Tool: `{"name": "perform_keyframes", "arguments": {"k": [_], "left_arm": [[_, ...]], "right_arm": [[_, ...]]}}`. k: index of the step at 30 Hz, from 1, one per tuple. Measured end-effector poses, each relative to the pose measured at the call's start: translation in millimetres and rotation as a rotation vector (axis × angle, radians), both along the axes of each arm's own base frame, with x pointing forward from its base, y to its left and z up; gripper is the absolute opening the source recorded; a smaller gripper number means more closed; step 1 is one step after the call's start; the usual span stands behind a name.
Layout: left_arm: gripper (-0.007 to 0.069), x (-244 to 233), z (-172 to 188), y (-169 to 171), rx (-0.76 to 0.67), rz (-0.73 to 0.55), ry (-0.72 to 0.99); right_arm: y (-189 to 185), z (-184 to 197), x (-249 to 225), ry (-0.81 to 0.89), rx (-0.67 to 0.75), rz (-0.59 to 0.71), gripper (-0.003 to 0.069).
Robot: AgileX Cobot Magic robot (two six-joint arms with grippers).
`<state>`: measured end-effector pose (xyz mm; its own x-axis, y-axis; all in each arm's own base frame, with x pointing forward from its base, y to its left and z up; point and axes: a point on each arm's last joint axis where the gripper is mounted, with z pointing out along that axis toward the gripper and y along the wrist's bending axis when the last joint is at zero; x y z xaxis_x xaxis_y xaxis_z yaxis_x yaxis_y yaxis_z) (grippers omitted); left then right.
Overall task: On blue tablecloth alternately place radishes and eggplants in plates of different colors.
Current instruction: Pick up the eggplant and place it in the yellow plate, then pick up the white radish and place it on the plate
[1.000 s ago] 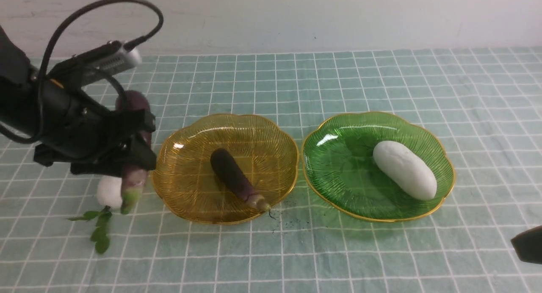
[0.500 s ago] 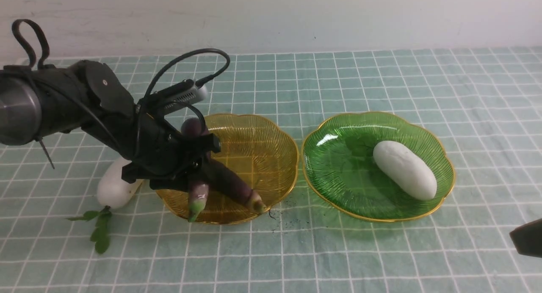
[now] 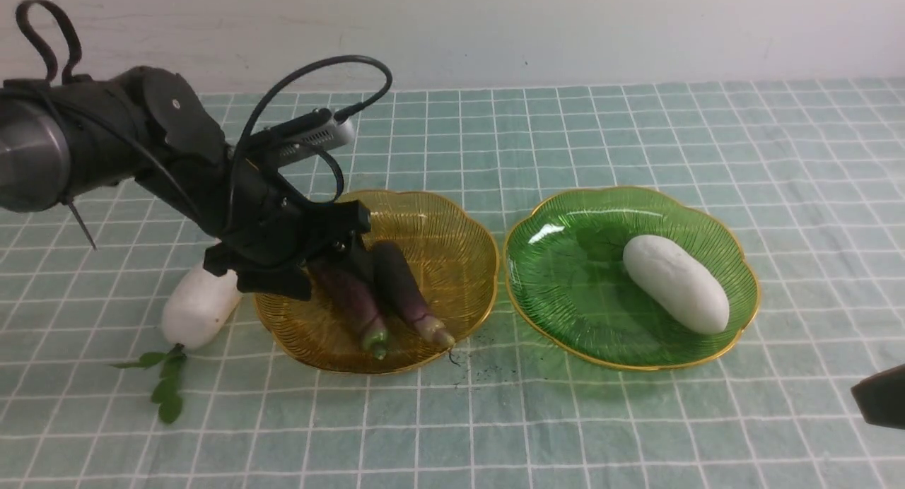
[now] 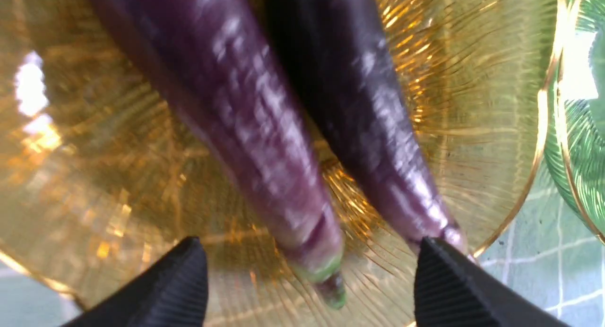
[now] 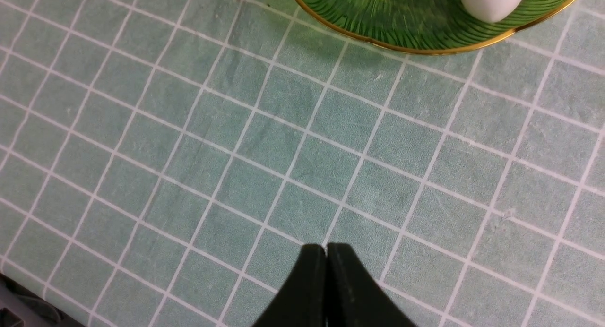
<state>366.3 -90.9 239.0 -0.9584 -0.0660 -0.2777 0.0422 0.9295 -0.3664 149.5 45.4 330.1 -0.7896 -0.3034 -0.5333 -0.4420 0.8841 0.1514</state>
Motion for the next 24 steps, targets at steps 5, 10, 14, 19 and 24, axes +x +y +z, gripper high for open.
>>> {"name": "perform_keyframes", "arguments": {"k": [5,10,14,19,24], "left_arm": [[0.0468,11,30,32,0.178,-0.042,-0.034],[0.0415,13,29,63,0.325,0.019,0.016],[0.0412,20,13,67,0.362,0.049,0.055],[0.0412,31,-20,69,0.392,0.040,0.130],[0.0413,38,-40,73,0.445,0.018,0.157]], "right_arm": [[0,0,0,-0.001,-0.001,0.001,-0.0015],[0,0,0,-0.008,-0.004,0.006,-0.0015],[0,1,1,-0.017,-0.003,0.005,-0.0015],[0,1,2,-0.023,-0.004,0.005,-0.0015],[0,1,2,-0.023,-0.004,0.005,-0.0015]]}}
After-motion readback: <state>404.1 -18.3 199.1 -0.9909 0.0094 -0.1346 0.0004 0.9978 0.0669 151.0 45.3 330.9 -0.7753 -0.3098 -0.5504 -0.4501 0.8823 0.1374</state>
